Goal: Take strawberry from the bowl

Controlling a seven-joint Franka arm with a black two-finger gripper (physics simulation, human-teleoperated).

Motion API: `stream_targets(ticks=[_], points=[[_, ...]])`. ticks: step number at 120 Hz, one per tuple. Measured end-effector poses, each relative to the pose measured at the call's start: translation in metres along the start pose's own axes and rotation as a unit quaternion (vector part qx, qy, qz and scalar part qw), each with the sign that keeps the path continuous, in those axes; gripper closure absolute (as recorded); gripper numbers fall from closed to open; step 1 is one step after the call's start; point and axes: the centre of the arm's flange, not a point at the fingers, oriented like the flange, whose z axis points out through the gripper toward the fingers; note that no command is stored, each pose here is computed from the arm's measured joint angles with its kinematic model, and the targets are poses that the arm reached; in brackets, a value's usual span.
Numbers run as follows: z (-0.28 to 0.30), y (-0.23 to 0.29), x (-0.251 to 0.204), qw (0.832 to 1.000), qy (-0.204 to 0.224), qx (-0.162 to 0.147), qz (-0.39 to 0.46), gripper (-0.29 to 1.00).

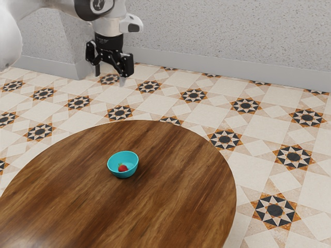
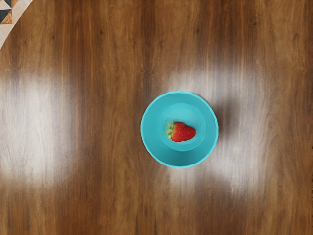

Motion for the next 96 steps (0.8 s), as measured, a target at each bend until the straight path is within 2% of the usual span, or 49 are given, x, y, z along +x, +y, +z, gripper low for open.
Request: stream_targets(ticks=[24, 50, 76, 96], points=[[0.033, 0.015, 0.029, 1.000, 0.010, -0.008, 0.001, 0.00], [0.125, 0.034, 0.040, 0.999, -0.028, -0.016, 0.007, 0.00], [0.206, 0.023, 0.036, 0.997, -0.037, -0.067, -0.032, 0.01], [0.244, 0.016, 0.021, 0.993, -0.039, -0.092, -0.060, 0.15]])
